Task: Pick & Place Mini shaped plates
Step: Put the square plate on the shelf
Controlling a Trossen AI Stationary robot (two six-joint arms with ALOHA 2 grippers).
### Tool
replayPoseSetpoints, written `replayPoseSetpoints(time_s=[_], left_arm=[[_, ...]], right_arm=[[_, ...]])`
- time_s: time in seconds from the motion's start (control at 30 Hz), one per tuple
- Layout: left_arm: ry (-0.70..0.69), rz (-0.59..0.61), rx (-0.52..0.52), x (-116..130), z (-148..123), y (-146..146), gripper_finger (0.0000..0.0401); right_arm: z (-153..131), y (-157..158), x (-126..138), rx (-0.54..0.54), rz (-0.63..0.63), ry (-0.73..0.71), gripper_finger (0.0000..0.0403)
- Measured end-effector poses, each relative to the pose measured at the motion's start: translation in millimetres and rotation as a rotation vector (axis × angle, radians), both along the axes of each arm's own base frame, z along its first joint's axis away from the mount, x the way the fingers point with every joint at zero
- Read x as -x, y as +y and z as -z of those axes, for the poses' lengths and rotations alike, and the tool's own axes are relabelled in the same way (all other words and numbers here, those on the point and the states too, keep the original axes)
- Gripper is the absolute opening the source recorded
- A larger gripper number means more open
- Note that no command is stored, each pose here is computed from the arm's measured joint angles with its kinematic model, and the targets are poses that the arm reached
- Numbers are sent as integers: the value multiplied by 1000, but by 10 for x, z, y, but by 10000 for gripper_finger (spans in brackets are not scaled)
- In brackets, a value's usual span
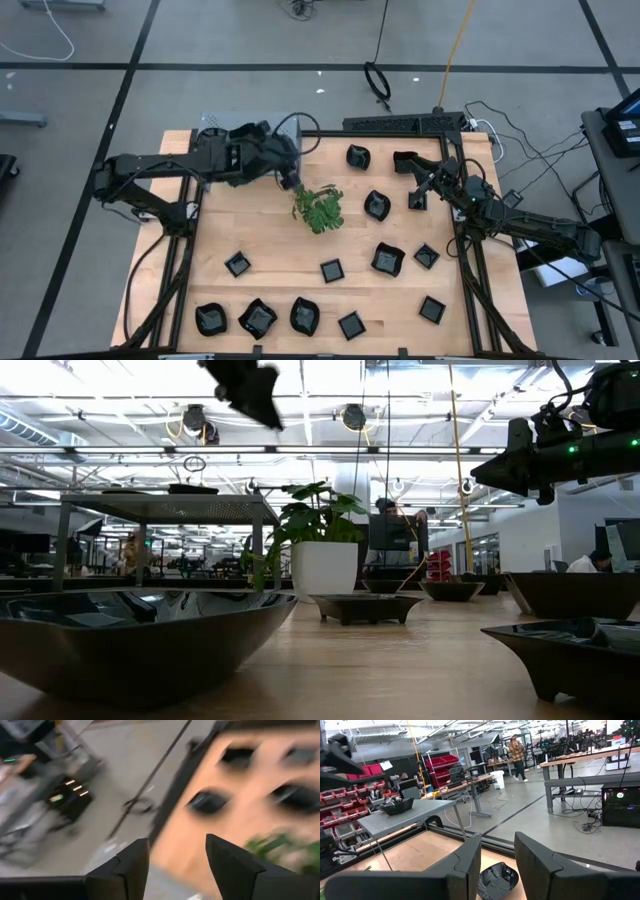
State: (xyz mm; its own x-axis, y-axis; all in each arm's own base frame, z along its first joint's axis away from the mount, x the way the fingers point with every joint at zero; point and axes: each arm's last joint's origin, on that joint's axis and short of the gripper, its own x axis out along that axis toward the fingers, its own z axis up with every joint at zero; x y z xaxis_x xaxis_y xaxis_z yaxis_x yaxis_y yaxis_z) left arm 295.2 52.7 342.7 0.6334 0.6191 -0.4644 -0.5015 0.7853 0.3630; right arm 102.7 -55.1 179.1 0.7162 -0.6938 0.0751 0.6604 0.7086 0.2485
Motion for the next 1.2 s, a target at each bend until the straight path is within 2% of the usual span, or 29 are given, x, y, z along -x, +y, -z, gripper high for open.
replayPoseSetpoints(time_s=[0.13,0.27,0.63,0.77,1.0,1.2], left_arm=[[-169,94,99,-161,-32,-220,198],[-212,123,186,-302,75,-414,200],[-178,76,557,-637,669,-860,200],[-173,50,633,-692,778,-968,200],[49,-62,757,-546,638,-1057,200],[322,-343,1045,-256,681,-1125,200]], right_arm=[[0,0,0,0,0,0,105],[2,-1,-1,-1,0,1,105],[1,0,-1,0,0,1,105],[1,0,0,0,0,1,105],[0,0,0,0,0,0,105],[1,0,-1,0,0,1,105]])
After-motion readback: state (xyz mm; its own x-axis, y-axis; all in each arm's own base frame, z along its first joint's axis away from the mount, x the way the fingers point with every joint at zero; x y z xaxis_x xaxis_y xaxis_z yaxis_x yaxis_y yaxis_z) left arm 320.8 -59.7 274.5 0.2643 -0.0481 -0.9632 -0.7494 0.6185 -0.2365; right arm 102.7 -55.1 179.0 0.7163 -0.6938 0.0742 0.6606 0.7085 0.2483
